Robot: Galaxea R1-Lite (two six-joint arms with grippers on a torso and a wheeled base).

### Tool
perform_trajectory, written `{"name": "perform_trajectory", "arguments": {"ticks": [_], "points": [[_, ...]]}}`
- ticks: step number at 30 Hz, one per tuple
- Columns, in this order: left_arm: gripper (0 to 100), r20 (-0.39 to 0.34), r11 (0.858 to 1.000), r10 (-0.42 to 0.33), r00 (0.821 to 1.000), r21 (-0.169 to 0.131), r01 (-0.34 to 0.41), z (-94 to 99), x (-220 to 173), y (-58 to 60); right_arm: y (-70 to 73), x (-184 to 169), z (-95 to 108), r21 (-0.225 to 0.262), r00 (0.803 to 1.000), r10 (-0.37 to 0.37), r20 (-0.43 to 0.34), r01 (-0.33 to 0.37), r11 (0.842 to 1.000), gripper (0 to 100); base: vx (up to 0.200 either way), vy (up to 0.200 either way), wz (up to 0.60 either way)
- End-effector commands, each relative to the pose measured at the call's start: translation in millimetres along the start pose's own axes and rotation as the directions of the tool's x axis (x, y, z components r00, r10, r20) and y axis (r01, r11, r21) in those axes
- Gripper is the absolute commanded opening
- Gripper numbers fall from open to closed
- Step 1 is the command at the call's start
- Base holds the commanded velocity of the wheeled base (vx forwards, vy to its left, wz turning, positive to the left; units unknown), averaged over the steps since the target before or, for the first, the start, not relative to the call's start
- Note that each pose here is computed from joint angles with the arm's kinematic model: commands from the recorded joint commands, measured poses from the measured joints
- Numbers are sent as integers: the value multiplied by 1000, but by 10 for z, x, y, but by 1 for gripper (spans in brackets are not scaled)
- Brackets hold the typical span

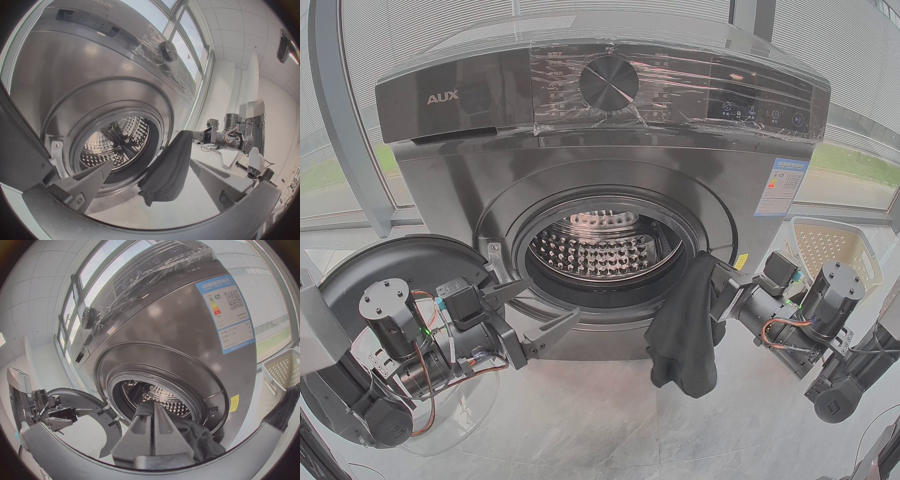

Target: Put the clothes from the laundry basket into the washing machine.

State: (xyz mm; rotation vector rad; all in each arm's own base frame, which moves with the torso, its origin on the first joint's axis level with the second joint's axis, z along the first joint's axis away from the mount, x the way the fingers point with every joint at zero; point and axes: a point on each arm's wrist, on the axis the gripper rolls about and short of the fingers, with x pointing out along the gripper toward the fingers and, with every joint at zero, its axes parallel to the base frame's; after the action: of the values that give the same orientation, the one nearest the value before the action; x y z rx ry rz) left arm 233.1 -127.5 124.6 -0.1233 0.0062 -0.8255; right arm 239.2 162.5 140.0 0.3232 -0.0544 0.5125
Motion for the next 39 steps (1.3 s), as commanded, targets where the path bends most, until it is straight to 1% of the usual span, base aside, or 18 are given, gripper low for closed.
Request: {"name": "perform_trajectory", "arguments": {"ticks": [1, 2, 4, 6, 9, 14, 16, 18, 22, 25, 27, 29, 31, 34, 37, 39], "points": [[100, -58, 999, -35, 998, -18, 34, -162, 48, -83, 83, -16, -1, 3, 1000, 25, 0, -25, 1000, 0, 0, 0, 0], [100, -60, 999, -36, 998, -18, 35, -167, 51, -86, 87, -17, -3, 3, 1000, 27, -1, -27, 1000, 0, 0, 0, 0], [100, -108, 999, -19, 994, -28, 16, -282, 32, -107, 159, -29, -29, 5, 999, 45, -8, -45, 999, 0, 0, 0, 0], [100, -115, 1000, -17, 993, -27, 14, -299, 30, -105, 180, -33, -35, 6, 999, 52, -10, -52, 999, 0, 0, 0, 0], [100, -149, 999, -12, 989, -36, 7, -393, 47, -80, 296, -40, -60, 10, 998, 66, -10, -66, 998, 0, 0, 0, 0], [100, -202, 999, -21, 979, -53, 10, -536, 72, -89, 384, -1, -99, 9, 996, 87, -16, -86, 996, 0, 0, 0, 0], [100, -213, 998, -29, 977, -56, 17, -588, 126, -101, 409, 36, -150, 10, 995, 93, -26, -93, 996, 0, 0, 0, 0], [100, -218, 998, -35, 975, -57, 23, -624, 171, -102, 443, 63, -180, 9, 994, 102, -34, -102, 995, 0, 0, 0, 0], [100, -222, 998, -45, 974, -61, 32, -677, 253, -105, 574, 55, -192, 15, 989, 143, -33, -143, 990, 0, 0, 0, 0], [100, -232, 997, -51, 971, -67, 36, -725, 285, -96, 626, 34, -217, 16, 986, 161, -42, -160, 987, 0, 0, 0, 0], [100, -233, 997, -63, 971, -68, 48, -732, 296, -112, 646, 24, -225, 16, 985, 166, -46, -166, 986, 0, 0, 0, 0], [100, -236, 995, -79, 969, -77, 62, -746, 314, -153, 653, 27, -221, 16, 985, 168, -43, -168, 986, 0, 0, 0, 0], [100, -237, 994, -89, 967, -78, 73, -761, 338, -173, 660, 28, -218, 17, 985, 170, -41, -170, 985, 0, 0, 0, 0], [100, -226, 994, -93, 970, -70, 79, -785, 425, -160, 670, 23, -229, 17, 984, 174, -45, -173, 985, 0, 0, 0, 0], [100, -222, 994, -93, 971, -69, 80, -832, 511, -135, 692, 15, -234, 19, 982, 181, -47, -181, 983, 0, 0, 0, 0], [100, -222, 994, -93, 971, -76, 78, -872, 564, -118, 700, 12, -236, 21, 982, 184, -47, -183, 983, 0, 0, 0, 0]]}}
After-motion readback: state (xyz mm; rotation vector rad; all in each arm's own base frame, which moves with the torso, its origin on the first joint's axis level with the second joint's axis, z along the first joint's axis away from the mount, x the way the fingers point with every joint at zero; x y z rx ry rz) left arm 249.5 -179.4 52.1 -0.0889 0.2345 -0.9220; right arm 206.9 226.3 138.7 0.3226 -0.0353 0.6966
